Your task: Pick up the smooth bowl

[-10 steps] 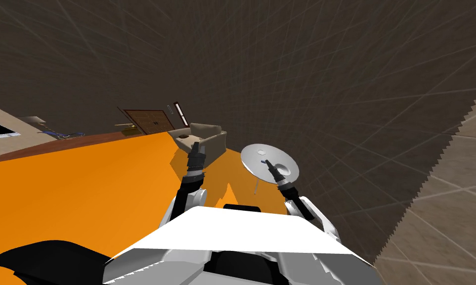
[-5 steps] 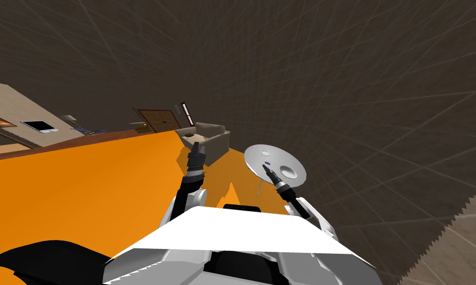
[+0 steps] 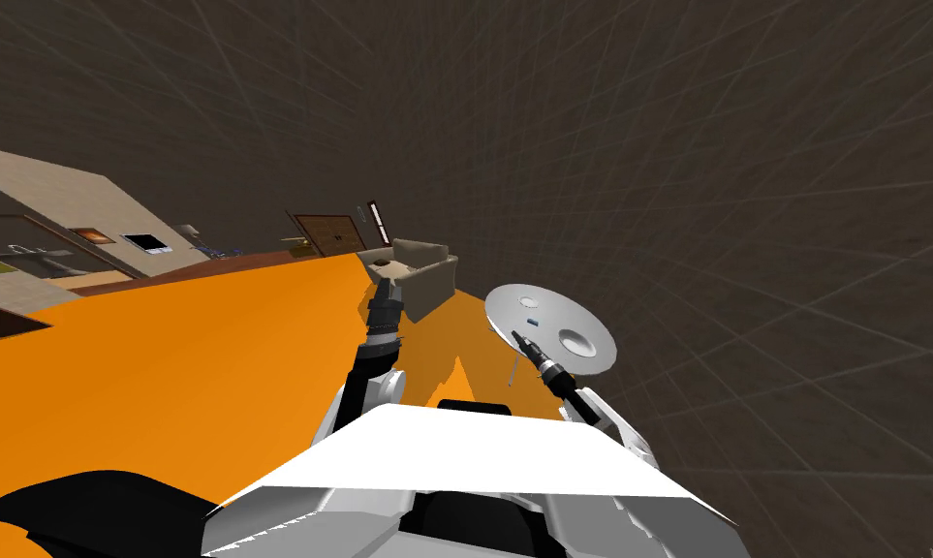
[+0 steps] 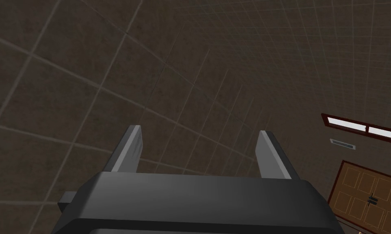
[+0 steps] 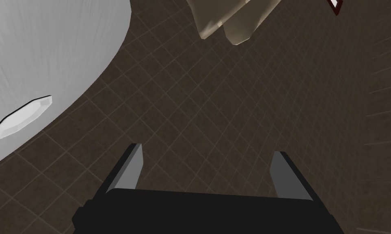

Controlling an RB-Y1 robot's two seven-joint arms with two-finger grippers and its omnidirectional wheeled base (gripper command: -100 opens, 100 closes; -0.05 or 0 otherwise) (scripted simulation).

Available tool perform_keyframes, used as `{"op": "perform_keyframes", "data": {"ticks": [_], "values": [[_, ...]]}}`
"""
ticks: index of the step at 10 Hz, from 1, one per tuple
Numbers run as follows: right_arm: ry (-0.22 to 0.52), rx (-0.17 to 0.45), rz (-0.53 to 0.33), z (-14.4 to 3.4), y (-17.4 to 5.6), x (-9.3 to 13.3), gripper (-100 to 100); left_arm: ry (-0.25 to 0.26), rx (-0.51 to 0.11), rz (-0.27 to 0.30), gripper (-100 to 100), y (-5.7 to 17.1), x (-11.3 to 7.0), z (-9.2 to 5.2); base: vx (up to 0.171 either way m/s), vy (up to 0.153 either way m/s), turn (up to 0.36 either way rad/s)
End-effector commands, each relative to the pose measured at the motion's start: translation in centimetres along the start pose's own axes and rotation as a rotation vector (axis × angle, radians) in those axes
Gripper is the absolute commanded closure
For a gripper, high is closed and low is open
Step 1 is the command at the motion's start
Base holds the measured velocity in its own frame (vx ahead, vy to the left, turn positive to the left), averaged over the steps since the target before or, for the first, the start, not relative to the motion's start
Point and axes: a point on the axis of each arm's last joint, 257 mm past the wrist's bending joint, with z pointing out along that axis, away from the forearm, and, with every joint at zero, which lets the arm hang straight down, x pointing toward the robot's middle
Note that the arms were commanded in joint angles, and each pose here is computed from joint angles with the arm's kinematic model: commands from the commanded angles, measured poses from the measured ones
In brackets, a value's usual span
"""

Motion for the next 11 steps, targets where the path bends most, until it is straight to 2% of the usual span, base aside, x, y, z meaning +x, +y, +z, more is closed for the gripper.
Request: {"op": "perform_keyframes", "data": {"ticks": [1,3,4,5,6,7,8,9,10,11], "values": [[0.061,0.041,-0.045,-0.2,-1.9,2.1,-100,0.000,0.000,0.000,0,0.0,0.0,0.0,-0.001,0.019,0.175],[0.070,0.063,-0.044,-0.5,-3.0,2.5,-100,0.000,0.000,0.000,0,0.0,0.0,0.0,0.000,0.014,0.064],[0.124,0.093,-0.089,-0.7,-4.3,4.2,-100,0.000,0.000,0.000,0,0.0,0.0,0.0,0.000,0.018,0.175],[0.134,0.116,-0.088,-1.2,-5.4,4.6,-100,0.000,0.000,0.000,0,0.0,0.0,0.0,-0.001,0.013,0.111],[0.191,0.154,-0.134,-1.7,-7.1,6.2,-100,0.000,0.000,0.000,0,0.0,0.0,0.0,-0.003,0.016,0.187],[0.203,0.180,-0.134,-2.3,-8.3,6.6,-100,0.000,0.000,0.000,0,0.0,0.0,0.0,-0.002,0.010,0.112],[0.256,0.208,-0.183,-2.8,-9.7,7.9,-100,0.000,0.000,0.000,0,0.0,0.0,0.0,-0.005,0.008,0.181],[0.269,0.239,-0.183,-3.6,-11.1,8.3,-100,0.000,0.000,0.000,0,0.0,0.0,0.0,-0.006,0.002,0.101],[0.333,0.294,-0.234,-5.0,-13.7,9.7,-100,0.000,0.000,0.000,0,0.0,0.0,0.0,-0.009,0.002,0.198],[0.335,0.298,-0.234,-5.1,-13.9,9.7,-100,0.000,0.000,0.000,0,0.0,0.0,0.0,-0.009,-0.004,0.108]]}}
